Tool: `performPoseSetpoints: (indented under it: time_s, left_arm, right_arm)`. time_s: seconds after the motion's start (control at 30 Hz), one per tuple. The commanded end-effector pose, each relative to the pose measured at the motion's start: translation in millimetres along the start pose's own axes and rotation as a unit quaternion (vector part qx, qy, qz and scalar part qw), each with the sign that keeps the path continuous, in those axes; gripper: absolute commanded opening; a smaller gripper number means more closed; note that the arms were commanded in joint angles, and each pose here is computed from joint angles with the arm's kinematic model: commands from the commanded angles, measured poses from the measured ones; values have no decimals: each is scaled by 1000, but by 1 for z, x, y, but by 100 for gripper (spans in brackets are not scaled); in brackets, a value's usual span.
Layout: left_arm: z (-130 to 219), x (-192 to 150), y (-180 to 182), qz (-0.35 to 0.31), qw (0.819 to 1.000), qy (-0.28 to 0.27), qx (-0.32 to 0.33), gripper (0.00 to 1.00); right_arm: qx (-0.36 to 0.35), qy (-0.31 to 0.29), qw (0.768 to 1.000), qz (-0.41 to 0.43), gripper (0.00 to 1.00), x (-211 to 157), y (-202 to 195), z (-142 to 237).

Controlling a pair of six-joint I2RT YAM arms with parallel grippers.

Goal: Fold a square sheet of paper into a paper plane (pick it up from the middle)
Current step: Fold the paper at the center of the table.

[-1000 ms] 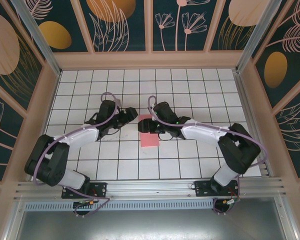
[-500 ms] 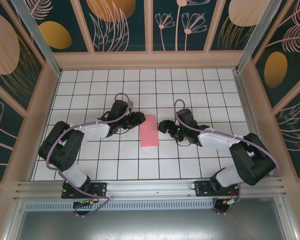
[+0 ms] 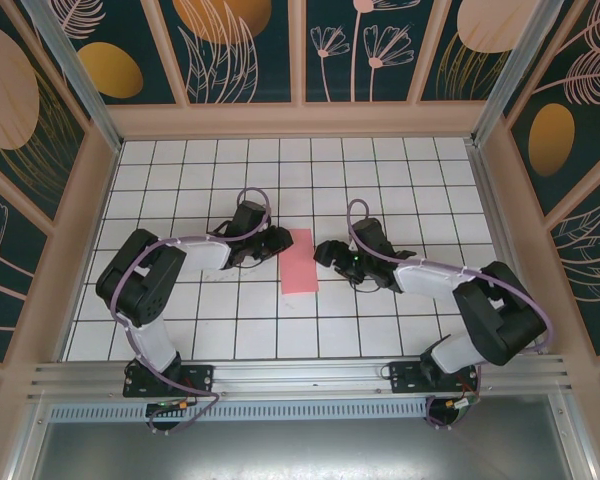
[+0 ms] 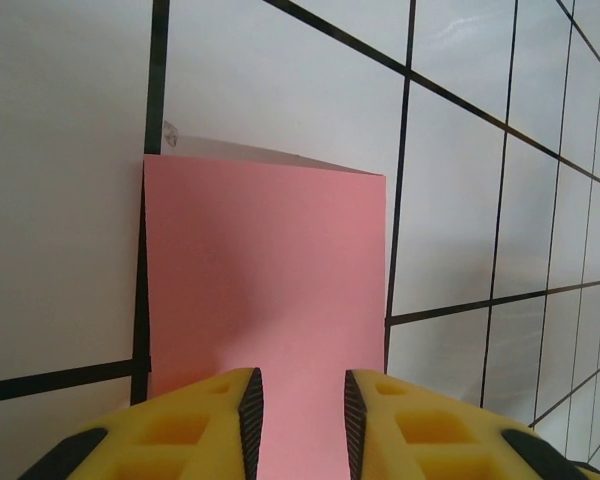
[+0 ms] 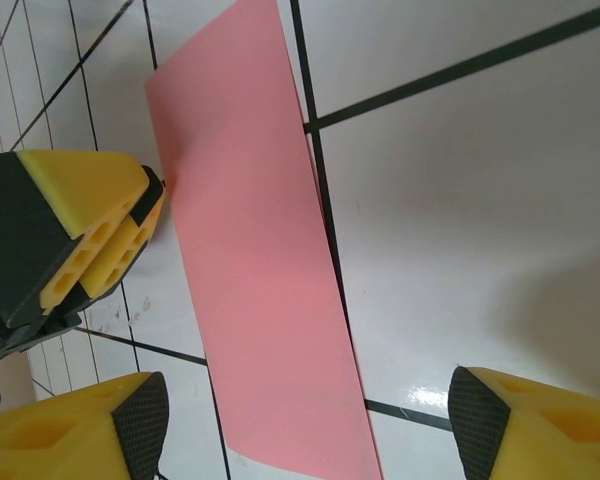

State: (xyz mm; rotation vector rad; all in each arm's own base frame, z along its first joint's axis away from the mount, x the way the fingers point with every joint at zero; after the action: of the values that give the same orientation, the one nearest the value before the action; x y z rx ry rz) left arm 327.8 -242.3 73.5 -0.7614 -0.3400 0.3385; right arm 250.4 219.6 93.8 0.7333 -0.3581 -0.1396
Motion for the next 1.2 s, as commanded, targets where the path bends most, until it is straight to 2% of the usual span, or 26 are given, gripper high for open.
performPoseSetpoints:
  time_s: [0.0, 0.13, 0.53, 1.17]
  left_arm:
    - [-7, -3, 12, 2, 1000, 2, 23, 31]
    - [-11, -5, 23, 8, 999, 3, 42, 29]
    - [-13, -10, 40, 11, 997, 4, 72, 27]
    - [-13, -10, 41, 11, 997, 4, 73, 27]
  right_arm:
    - [17, 12, 1000, -3, 73, 1, 6, -5]
    - [21, 28, 999, -3, 66, -4, 8, -9]
    - [11, 71, 997, 14, 56, -20, 13, -20]
    - [20, 105, 994, 31, 51, -36, 16, -27]
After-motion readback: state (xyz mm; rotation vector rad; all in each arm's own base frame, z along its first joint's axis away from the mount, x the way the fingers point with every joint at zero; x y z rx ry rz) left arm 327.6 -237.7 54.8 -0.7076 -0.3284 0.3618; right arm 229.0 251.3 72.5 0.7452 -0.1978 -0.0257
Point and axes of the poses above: each hand's point on the last joint's axis, 136 mm out from that joint toward the fingers, its own z axis back along the fingers, its own y axis along the line the jaws close on, x = y × z, the point moved 5 cm from there along z, back along the fingers, and after that the axes turned 6 degrees about z, right-handed, at the moved point
